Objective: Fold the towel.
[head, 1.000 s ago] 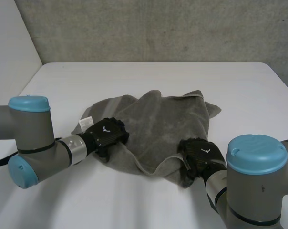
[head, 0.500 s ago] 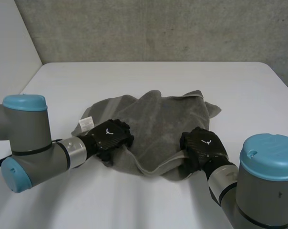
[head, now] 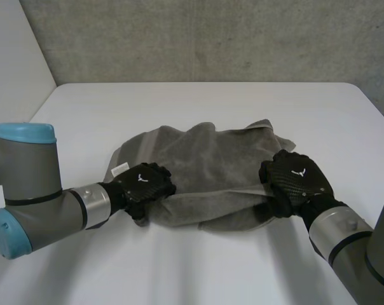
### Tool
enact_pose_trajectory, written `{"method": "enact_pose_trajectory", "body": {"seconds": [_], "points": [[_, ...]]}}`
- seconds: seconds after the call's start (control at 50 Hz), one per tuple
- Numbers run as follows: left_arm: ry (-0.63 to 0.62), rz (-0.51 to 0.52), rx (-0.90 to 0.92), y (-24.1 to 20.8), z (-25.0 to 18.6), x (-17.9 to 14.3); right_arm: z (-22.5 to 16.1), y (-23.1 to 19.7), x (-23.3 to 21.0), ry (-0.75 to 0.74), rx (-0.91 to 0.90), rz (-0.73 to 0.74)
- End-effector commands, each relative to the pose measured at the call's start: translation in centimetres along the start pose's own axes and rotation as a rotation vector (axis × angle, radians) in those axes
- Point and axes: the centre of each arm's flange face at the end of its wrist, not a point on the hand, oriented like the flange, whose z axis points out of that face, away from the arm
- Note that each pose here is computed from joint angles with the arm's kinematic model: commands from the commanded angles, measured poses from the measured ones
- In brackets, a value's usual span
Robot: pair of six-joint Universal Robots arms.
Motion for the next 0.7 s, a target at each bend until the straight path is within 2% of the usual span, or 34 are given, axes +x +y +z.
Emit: {"method": "enact_pose_trajectory", "body": {"seconds": [0.02, 0.26, 0.5, 0.7], "points": [[-0.017, 0.009, 0.012, -0.6, -0.5, -0.2, -0.8, 1.2, -0.1, -0.055, -0.095, -0.053], [0.01, -0.011, -0.013, -0.7, -2.2, 1.3, -1.1, 1.4, -0.1, -0.068, -0.101, -0.069], [0.024, 0.001, -0.002, -0.9, -2.1, 1.8, -1.1, 1.4, -0.4, -0.095, -0.095, -0.068], [0.046, 0.053, 0.061, -1.6, -1.2, 2.7, -1.2, 1.8, -0.5, -0.11, -0.106, -0.065]]}}
